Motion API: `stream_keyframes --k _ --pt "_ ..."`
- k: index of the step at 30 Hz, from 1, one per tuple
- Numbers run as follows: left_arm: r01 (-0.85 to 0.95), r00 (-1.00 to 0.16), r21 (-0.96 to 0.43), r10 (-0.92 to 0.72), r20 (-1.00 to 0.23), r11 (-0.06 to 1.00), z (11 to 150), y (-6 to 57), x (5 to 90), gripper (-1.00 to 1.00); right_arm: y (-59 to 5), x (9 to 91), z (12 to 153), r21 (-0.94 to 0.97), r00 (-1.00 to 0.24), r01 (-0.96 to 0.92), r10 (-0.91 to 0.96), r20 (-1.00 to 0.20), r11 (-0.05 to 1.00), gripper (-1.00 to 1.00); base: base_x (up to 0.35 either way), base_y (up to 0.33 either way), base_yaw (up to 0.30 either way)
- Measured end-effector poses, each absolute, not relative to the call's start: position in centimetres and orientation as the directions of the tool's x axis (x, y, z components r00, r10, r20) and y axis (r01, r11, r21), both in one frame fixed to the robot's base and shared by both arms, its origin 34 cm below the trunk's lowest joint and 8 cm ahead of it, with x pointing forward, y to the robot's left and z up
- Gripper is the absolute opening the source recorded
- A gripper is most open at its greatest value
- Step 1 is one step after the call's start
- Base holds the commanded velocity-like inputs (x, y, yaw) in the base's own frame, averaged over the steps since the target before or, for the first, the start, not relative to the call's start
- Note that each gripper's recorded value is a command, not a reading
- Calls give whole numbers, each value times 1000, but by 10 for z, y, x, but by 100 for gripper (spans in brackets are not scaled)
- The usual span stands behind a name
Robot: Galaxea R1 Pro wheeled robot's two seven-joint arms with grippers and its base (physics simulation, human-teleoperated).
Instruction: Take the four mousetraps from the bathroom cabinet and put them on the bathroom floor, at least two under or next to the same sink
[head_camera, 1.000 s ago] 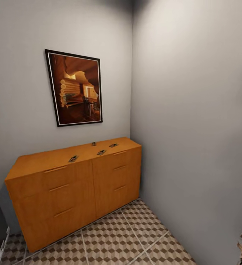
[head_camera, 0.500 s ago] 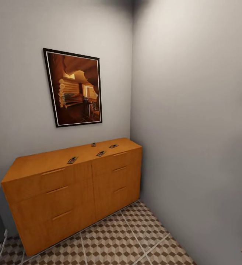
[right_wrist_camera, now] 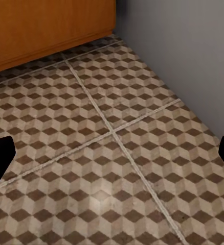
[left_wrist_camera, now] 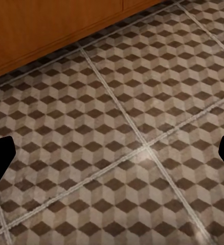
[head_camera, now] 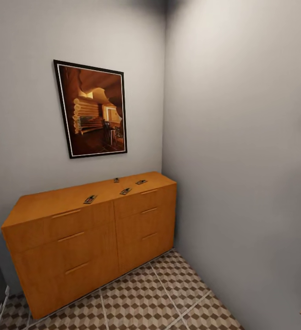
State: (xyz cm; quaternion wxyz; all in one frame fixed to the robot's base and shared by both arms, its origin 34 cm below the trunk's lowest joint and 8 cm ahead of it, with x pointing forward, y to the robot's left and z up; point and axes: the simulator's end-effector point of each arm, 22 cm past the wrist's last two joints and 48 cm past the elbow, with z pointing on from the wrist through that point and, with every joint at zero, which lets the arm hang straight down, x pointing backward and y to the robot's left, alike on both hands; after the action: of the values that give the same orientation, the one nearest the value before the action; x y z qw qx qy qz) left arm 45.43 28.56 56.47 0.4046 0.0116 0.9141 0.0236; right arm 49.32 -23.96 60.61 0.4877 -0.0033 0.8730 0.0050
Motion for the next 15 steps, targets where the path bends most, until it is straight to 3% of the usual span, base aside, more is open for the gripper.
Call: stream_keyframes --k 15 --pt "2 -677 53 40 -735 999 563 286 452 100 -240 493 606 6 -524 -11 -1 -852 1000 100 0 0 0"
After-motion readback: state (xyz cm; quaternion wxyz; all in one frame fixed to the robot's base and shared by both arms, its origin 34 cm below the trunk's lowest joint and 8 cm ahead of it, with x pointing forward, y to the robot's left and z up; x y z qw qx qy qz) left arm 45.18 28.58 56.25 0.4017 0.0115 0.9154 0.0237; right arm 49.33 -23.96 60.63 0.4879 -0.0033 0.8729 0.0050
